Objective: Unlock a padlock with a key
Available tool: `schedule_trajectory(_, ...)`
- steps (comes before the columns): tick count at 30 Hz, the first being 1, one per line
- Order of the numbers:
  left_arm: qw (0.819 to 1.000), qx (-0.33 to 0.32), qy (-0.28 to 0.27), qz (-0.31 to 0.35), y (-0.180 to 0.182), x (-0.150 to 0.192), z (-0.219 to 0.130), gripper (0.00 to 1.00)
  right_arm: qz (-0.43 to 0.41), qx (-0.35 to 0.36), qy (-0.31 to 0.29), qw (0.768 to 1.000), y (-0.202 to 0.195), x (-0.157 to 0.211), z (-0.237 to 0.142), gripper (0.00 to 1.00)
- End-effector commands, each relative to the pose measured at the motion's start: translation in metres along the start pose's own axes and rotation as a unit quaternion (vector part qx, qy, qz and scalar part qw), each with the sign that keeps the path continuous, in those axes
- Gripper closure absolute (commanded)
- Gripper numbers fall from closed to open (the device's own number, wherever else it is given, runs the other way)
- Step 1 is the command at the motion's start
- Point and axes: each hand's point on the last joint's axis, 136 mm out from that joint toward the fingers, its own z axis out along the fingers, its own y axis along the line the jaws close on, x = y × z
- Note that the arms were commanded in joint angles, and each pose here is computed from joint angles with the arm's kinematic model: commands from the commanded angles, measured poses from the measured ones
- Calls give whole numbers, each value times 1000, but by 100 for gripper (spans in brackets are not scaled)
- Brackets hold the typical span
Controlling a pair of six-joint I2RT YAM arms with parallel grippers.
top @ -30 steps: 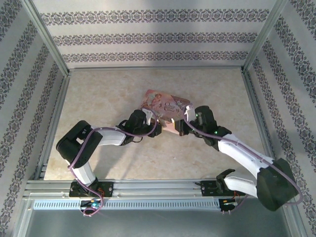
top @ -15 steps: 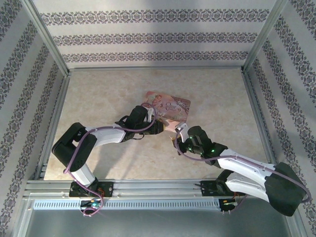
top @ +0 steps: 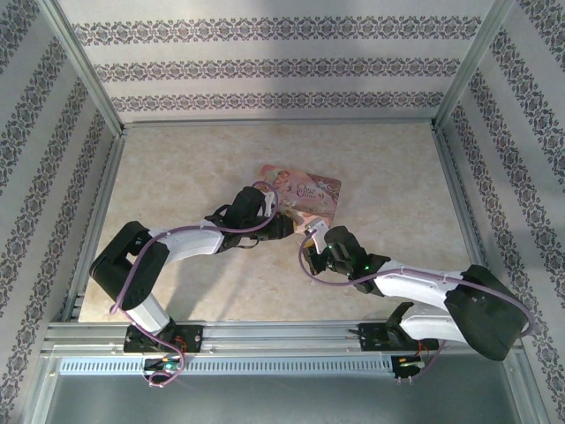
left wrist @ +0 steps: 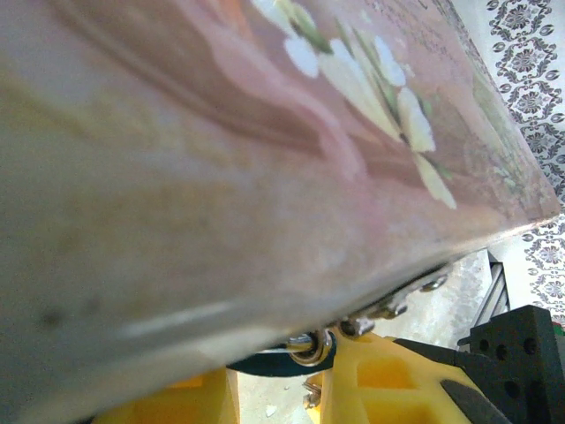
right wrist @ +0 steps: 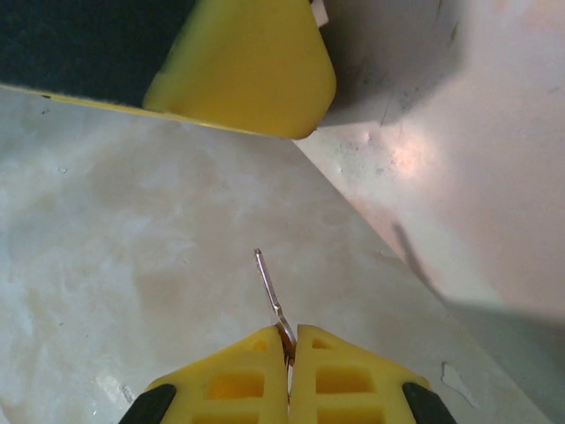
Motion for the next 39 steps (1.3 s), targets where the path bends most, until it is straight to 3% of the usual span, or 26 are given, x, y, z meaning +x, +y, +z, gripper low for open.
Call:
schedule_trajectory(1,999,47,-16,16,-38,-13,-11,80,-21,7,-30,999,1,-16,3,100)
schedule_trajectory(29,998,55,-12,10,-39,-12,-9,80,-14,6,-75,997,-2,-46,10,100)
schedule_trajectory(39,998,56,-11,10,-39,-11,-9,80,-7,14,-61,998,-6,-34,11,100)
